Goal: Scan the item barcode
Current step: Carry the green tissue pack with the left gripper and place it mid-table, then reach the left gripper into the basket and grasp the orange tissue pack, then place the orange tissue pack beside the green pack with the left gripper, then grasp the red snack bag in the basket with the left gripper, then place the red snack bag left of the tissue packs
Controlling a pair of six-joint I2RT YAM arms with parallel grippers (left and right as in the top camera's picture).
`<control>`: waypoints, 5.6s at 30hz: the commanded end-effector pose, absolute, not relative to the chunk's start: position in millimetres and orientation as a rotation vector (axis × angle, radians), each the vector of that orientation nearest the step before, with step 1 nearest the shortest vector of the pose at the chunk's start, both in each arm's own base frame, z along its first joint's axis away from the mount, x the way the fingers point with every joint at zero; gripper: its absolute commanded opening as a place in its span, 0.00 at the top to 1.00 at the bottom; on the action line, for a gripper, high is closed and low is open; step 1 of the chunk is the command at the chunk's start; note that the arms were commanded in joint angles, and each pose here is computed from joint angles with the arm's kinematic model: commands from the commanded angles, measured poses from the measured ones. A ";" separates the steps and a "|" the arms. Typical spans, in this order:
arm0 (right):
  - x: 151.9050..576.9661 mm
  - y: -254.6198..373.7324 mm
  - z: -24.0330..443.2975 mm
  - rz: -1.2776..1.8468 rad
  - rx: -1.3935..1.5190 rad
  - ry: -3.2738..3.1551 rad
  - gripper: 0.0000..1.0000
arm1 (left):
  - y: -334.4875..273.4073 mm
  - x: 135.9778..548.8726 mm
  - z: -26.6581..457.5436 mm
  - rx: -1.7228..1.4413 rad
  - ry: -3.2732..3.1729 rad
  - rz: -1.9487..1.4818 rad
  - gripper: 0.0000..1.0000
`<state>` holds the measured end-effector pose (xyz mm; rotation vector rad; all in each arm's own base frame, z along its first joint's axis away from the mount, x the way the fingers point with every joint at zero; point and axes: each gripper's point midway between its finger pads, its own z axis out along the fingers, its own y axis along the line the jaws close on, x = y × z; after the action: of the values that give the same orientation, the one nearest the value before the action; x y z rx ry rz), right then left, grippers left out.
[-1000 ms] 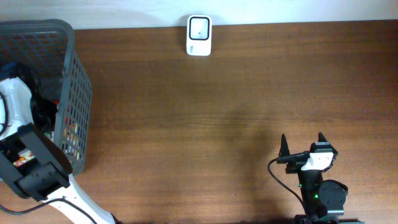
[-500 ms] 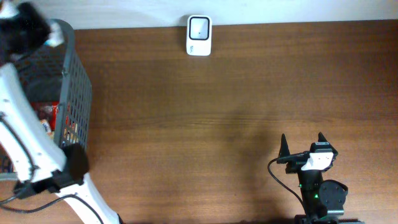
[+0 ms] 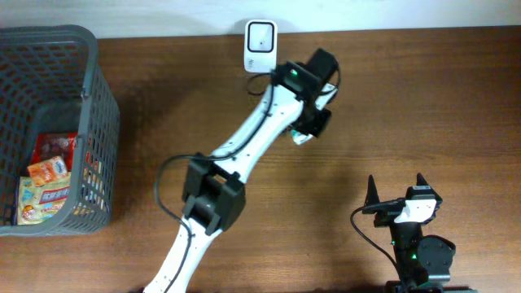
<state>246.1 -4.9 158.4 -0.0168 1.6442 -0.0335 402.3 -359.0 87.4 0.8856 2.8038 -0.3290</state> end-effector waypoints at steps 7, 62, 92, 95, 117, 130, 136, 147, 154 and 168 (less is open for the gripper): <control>246.0 -4.7 156.1 -0.036 -0.025 1.647 0.01 | -302.0 448.6 200.9 0.644 2.640 -0.250 0.02; 246.0 -4.7 156.1 -0.036 -0.025 1.647 0.01 | 275.8 338.8 56.0 -1.909 2.291 0.424 0.64; 246.0 -4.7 156.1 -0.036 -0.025 1.647 0.01 | -297.7 419.9 40.9 0.223 2.907 -0.049 0.30; 246.0 -4.7 156.1 -0.036 -0.025 1.647 0.01 | -292.5 442.4 109.7 0.291 2.821 -0.088 0.00; 246.0 -4.7 156.1 -0.036 -0.025 1.647 0.01 | 256.5 421.1 137.3 -1.251 2.450 0.232 0.14; 246.0 -4.7 156.1 -0.036 -0.025 1.647 0.01 | 256.7 379.9 22.0 -1.159 2.622 0.555 0.57; 246.0 -4.7 156.1 -0.036 -0.025 1.647 0.01 | 268.7 407.6 127.9 -1.133 2.467 0.527 1.00; 246.0 -4.7 156.1 -0.036 -0.025 1.647 0.01 | 15.2 386.4 452.0 -0.255 1.985 -0.576 1.00; 246.0 -4.7 156.1 -0.036 -0.025 1.647 0.01 | -190.0 448.5 253.5 0.214 2.514 -0.368 1.00; 246.0 -4.7 156.1 -0.036 -0.025 1.647 0.01 | -171.2 498.5 266.8 0.128 2.488 0.029 0.09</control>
<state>246.1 -4.9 158.3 -0.0174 1.6442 -0.0341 472.6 -222.7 156.5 0.2911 2.7152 -0.0793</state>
